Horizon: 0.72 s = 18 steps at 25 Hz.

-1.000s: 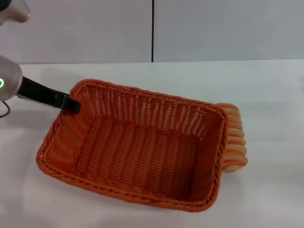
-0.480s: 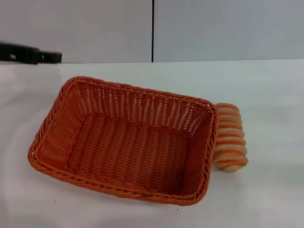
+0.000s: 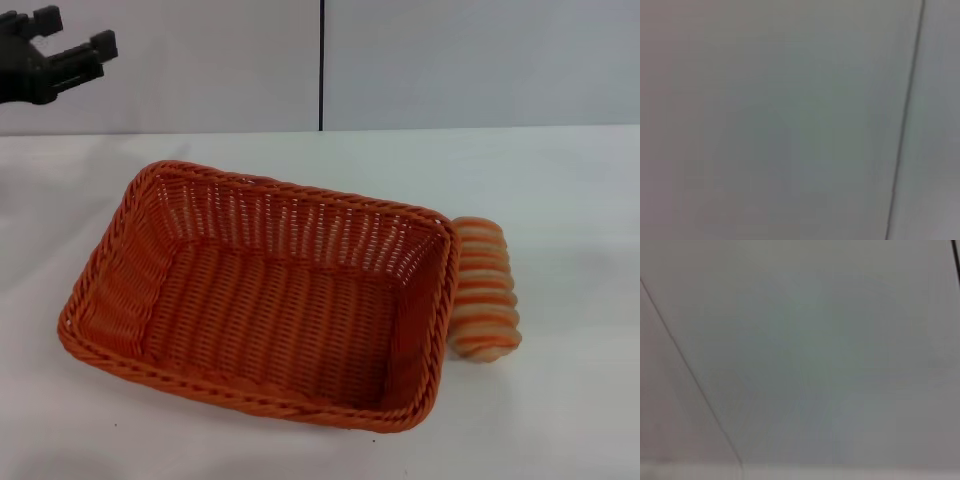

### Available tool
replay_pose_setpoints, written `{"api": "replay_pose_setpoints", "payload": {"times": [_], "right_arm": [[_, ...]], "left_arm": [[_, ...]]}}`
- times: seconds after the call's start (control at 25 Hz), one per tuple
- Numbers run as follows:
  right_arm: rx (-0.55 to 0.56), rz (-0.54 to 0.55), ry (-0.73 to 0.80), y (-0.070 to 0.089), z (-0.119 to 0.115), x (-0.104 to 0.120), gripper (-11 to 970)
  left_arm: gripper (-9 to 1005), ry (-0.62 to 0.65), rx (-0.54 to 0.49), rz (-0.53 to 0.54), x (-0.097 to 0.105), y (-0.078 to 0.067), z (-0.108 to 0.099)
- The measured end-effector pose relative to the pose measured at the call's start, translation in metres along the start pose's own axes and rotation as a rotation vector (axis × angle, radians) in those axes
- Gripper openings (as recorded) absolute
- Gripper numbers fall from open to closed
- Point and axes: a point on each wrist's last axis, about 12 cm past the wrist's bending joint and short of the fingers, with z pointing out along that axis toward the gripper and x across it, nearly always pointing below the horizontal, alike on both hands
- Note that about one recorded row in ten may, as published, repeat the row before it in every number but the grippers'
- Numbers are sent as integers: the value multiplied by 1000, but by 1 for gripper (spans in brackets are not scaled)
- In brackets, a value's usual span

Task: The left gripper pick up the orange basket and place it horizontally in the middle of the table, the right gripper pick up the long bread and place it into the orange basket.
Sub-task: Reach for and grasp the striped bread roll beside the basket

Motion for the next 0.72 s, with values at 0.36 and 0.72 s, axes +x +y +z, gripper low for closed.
{"api": "replay_pose_setpoints", "payload": {"times": [0.36,0.72], "right_arm": [[40,42,552,27,26,-49,717],[-284,174,757,52,98,-45,716]], "left_arm": [[765,-278,59,36,59,-11,-13],[764,-297,49,35,88,-19,-16]]}}
